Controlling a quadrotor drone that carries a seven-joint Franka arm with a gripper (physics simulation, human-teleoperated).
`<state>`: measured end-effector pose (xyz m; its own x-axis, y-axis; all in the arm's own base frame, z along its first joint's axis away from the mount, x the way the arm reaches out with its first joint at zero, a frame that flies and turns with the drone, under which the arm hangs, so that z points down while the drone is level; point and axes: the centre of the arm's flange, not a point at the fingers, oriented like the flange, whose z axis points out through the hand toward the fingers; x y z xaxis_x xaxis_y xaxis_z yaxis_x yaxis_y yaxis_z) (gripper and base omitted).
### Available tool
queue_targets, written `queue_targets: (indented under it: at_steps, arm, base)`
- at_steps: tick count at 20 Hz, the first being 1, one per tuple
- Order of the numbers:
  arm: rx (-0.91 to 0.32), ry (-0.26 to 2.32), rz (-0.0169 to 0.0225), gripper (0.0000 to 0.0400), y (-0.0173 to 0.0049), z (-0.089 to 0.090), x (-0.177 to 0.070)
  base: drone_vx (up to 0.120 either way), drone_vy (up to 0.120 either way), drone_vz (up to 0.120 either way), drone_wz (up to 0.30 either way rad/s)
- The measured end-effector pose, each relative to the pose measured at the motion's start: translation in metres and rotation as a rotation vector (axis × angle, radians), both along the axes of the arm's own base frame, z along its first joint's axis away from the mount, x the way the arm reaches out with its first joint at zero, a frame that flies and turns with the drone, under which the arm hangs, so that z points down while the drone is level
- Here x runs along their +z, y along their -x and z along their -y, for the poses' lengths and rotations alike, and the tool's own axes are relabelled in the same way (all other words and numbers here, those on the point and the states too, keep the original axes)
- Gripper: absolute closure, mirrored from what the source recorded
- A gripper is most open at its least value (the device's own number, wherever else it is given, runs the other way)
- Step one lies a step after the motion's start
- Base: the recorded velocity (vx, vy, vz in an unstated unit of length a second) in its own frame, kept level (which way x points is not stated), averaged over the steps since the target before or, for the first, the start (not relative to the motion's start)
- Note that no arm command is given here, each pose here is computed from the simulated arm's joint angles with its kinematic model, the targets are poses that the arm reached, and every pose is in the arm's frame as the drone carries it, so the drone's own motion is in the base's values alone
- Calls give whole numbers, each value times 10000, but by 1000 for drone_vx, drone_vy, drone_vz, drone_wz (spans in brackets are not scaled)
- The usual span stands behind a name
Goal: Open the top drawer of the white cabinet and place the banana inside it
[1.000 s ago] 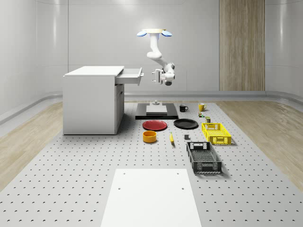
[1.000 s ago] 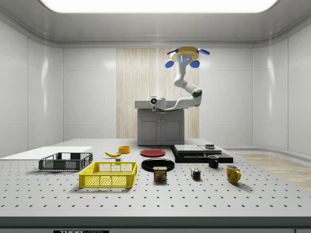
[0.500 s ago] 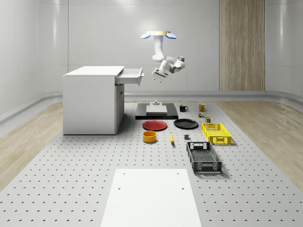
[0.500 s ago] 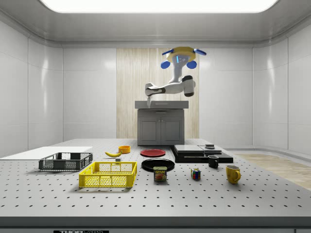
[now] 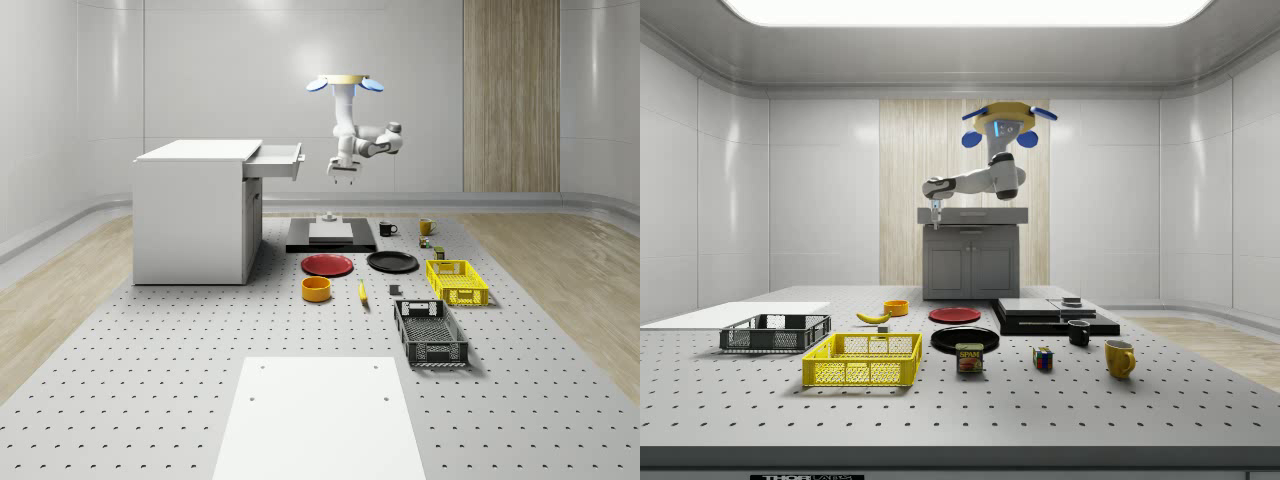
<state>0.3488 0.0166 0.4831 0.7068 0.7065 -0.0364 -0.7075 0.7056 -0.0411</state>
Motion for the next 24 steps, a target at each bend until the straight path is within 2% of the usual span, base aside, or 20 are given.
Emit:
queue_targets:
  at_steps: [4,7,9,14,24]
  arm:
    - [-3,-273,-8,0,0,-28,-3]
    - [-4,-381,-12,0,0,-39,-3]
    - [-5,-427,-13,0,0,-44,-4]
    - [-6,-489,-15,0,0,-50,-4]
    - [-7,-524,-17,0,0,-53,-4]
  base:
    - [120,120,-120,0]
    - [120,120,-13,0]
    - [120,100,-120,0]
    - [24,0,-120,0]
    - [120,0,-120,0]
